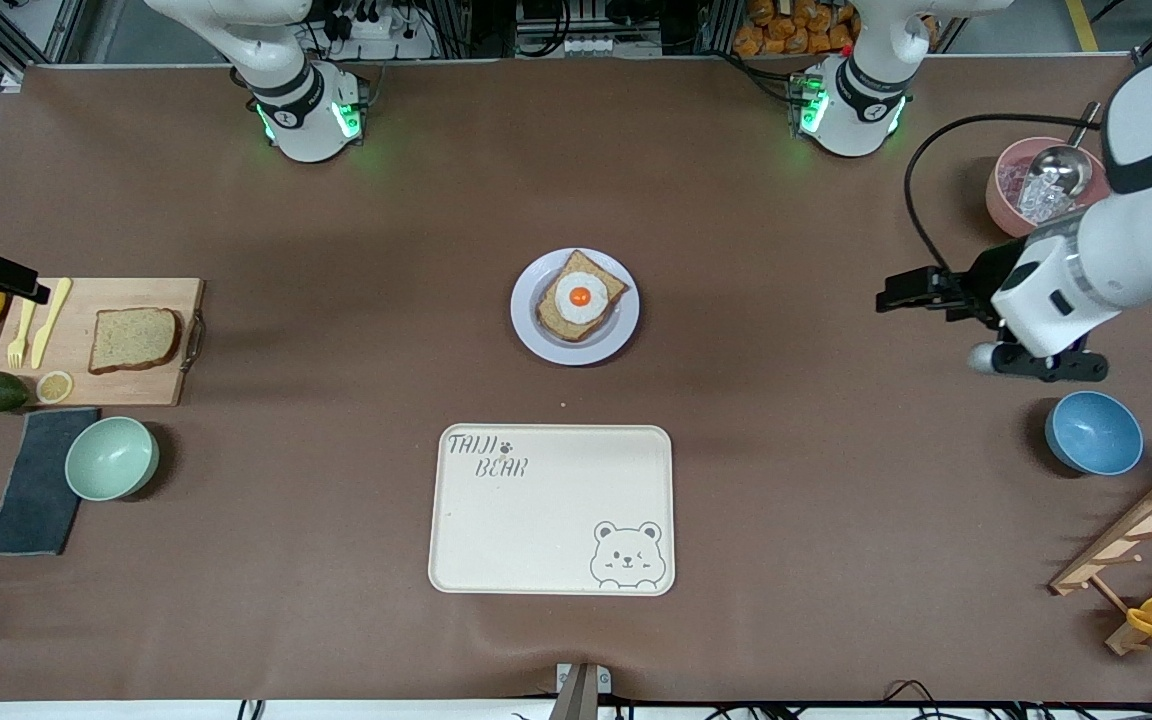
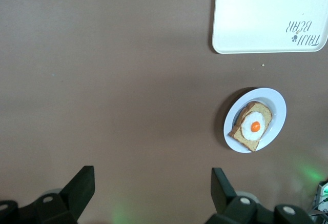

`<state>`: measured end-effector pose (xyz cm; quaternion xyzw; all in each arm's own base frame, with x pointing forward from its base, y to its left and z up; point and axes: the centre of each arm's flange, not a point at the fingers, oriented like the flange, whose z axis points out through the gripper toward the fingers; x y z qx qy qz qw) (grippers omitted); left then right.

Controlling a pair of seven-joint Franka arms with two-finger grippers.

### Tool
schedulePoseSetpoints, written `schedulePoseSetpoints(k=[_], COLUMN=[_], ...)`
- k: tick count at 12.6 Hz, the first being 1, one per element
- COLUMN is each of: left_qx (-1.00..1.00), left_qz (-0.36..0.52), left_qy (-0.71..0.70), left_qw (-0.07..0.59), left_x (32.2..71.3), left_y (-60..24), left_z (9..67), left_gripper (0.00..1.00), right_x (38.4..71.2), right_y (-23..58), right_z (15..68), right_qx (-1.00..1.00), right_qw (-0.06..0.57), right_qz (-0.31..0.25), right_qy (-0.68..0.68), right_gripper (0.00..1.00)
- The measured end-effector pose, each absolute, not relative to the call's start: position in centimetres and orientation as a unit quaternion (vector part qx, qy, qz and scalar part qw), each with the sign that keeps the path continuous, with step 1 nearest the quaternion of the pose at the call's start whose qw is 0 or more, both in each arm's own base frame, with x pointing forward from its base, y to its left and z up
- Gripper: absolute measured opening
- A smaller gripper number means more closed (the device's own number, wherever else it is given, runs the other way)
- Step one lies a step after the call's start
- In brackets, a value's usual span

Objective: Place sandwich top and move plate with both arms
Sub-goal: 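Reach the right gripper to the bread while the left gripper lowers, then grasp the bread slice on the cutting board with the right gripper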

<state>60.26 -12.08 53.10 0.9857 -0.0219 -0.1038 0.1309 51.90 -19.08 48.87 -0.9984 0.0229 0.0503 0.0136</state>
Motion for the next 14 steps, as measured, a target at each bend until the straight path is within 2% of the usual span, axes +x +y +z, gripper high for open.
schedulePoseSetpoints(k=[7, 10, 14], left_qx=[0.984, 0.984, 0.987], left_qz=[-0.12, -0.12, -0.083], left_qy=[-0.016, -0.016, -0.014], left_qw=[0.131, 0.131, 0.135], left_x=[61.2, 61.3, 63.1], left_y=[-12.0, -12.0, -13.5], left_z=[50.5, 50.3, 48.4], left_gripper=[1.0, 1.0, 1.0], right_x=[46.8, 46.4, 45.8], right_y=[-28.7, -30.7, -32.3], right_z=[38.2, 33.8, 26.9], right_qx=[-0.997, -0.996, -0.99], right_qw=[0.005, 0.001, 0.043], right_qz=[0.039, 0.048, 0.019], right_qy=[-0.061, -0.081, -0.131], right_gripper=[1.0, 1.0, 0.95])
